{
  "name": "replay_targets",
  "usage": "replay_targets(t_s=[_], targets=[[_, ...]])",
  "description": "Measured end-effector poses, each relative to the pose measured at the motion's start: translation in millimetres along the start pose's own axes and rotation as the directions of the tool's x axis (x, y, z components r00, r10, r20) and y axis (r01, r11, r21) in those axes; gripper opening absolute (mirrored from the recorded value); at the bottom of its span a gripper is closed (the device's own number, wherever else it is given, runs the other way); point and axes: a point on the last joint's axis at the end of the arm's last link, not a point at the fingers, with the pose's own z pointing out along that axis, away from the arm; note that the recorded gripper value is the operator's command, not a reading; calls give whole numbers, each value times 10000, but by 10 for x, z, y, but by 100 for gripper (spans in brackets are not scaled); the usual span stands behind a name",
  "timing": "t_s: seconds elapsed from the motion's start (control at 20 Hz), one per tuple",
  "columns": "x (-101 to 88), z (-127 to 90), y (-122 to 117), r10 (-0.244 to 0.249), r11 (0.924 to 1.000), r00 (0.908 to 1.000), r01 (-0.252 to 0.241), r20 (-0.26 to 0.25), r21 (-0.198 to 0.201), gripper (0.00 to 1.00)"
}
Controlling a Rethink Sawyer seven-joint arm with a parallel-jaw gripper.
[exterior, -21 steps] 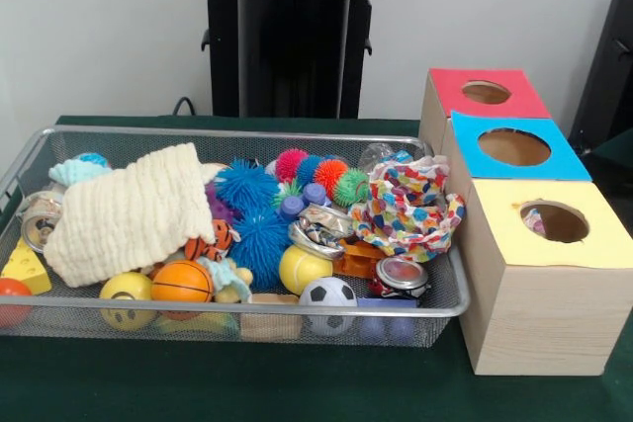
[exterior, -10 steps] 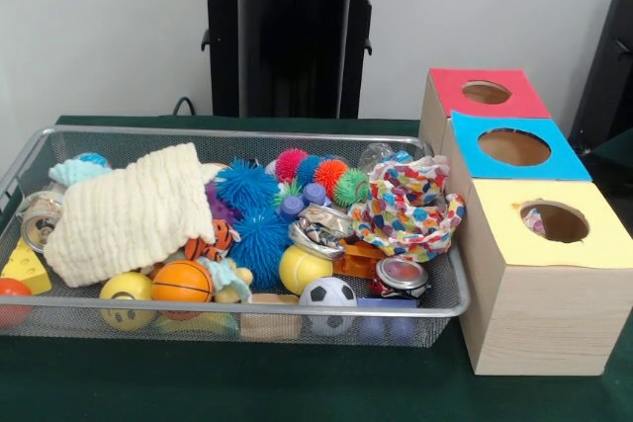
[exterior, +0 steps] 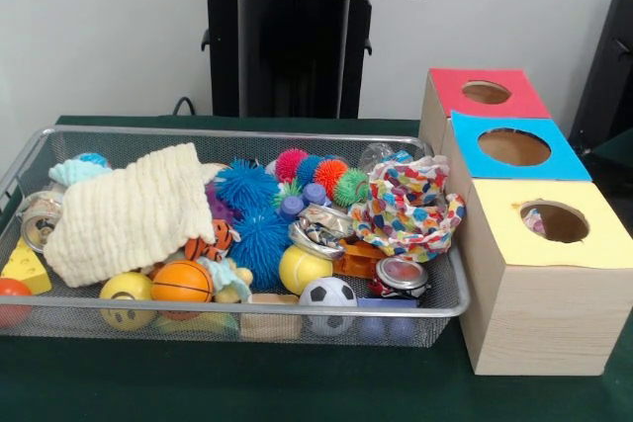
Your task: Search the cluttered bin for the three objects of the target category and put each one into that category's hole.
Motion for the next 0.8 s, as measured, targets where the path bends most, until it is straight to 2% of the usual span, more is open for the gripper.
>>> replay_targets(t_s=[0.1,0.2,0.35,0.65,0.8], targets=[[8,-20,6,7,10000,10000,-7,-6,-32,100],[-25,-94,2,96,9998,9999,-95,52,-170,100],[-101,-93,-7,269,9988,9995,-262,161,-419,100],[-403,145,-3,833,9879,9948,-746,594,-1363,100],[-516,290,-18,1031,9826,9924,-911,674,-1620,100]])
